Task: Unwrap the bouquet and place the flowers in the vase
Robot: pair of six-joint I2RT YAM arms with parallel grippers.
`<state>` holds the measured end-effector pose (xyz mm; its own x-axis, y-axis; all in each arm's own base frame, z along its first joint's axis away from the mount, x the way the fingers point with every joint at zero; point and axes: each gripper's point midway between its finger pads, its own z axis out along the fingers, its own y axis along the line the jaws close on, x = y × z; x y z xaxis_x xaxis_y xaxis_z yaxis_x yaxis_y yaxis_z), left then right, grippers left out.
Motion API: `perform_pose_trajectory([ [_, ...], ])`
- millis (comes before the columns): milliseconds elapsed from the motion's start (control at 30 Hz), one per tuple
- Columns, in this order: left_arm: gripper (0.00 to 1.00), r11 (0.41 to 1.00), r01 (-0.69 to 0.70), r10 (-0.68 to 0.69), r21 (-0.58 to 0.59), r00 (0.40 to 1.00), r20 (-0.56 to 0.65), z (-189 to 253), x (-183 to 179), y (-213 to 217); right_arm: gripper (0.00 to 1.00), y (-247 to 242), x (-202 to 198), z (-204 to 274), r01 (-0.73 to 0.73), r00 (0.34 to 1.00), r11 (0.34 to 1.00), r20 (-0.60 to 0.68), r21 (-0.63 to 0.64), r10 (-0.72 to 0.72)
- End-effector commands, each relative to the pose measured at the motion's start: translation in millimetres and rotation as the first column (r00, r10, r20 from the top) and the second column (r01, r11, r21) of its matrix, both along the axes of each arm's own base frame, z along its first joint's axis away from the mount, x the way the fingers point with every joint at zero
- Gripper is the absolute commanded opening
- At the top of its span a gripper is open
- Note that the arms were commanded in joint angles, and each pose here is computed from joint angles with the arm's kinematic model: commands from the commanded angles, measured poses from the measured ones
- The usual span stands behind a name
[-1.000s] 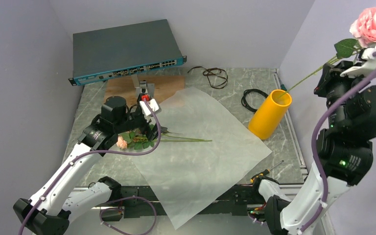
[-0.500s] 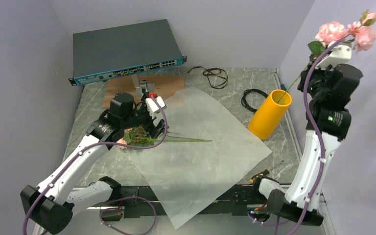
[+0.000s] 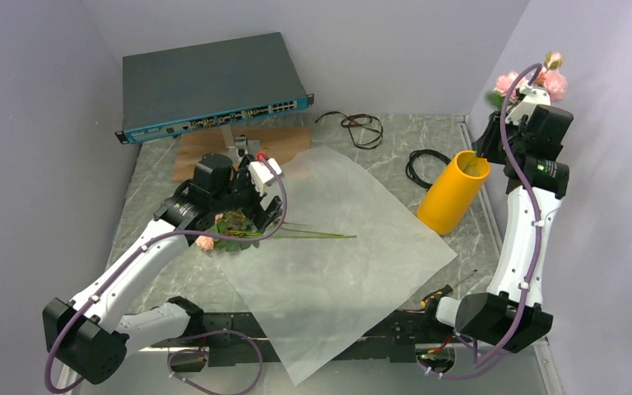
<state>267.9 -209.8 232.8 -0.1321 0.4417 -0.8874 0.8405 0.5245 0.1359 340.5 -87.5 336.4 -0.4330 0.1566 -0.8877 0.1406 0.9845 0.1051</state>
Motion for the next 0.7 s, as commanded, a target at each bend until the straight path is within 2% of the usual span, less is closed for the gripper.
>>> perform_pose_trajectory([
  [0, 0.99, 0.996, -0.091, 0.09, -0.02, 0.996, -0.018, 14, 15, 5, 0.51, 1, 0, 18, -0.006, 0.999, 1.0, 0.039, -0.003, 0.006],
  [100, 0.99, 0.994, -0.103, 0.102, -0.029, 0.994, -0.047, 13, 12, 7, 0.71, 2, -7, 25, 0.006, 0.999, 1.0, 0.037, -0.003, -0.006],
  [233, 0.99, 0.99, -0.134, 0.131, -0.05, 0.99, -0.058, 15, 9, 12, 0.8, 8, -25, 42, 0.01, 0.998, 1.0, 0.056, -0.014, -0.01],
  [367, 1.0, 0.98, -0.186, 0.178, -0.073, 0.979, -0.096, 15, 9, 18, 0.82, 26, -45, 51, -0.061, 0.996, 0.998, 0.061, -0.03, 0.063],
  [533, 0.99, 0.948, -0.273, 0.237, -0.166, 0.949, -0.208, 18, 12, 29, 0.8, 46, -60, 37, -0.174, 0.984, 0.985, -0.038, -0.011, 0.173],
  [667, 0.99, 0.917, -0.331, 0.262, -0.223, 0.921, -0.29, 19, 10, 38, 0.79, 79, -64, 48, -0.322, 0.947, 0.946, -0.005, -0.036, 0.322],
])
